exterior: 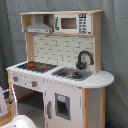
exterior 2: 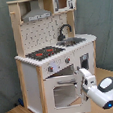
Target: Play with the kitchen
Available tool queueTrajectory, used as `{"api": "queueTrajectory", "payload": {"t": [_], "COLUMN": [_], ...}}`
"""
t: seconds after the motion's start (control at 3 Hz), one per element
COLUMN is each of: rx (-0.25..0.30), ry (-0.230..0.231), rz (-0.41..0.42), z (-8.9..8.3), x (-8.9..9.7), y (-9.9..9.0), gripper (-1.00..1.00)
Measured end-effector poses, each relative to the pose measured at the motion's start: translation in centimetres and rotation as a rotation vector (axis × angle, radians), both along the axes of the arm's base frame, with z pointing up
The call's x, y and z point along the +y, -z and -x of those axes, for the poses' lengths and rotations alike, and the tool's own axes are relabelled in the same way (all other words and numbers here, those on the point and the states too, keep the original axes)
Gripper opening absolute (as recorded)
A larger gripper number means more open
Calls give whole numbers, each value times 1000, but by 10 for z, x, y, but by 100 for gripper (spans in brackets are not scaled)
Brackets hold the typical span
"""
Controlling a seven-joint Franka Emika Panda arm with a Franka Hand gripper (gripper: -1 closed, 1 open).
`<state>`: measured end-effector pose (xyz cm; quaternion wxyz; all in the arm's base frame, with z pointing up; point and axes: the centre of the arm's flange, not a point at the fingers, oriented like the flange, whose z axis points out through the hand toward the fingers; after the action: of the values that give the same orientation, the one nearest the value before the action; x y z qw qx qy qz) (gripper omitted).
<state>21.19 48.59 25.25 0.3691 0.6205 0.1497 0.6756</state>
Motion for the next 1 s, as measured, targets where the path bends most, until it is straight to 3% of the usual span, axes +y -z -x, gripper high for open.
{"api": "queueTrajectory", "payload": {"t": [1.0], "rx": [17], "ry": [-43], "rz": [198], "z": [55], "x": [60], "y": [-32], "gripper": [100]}}
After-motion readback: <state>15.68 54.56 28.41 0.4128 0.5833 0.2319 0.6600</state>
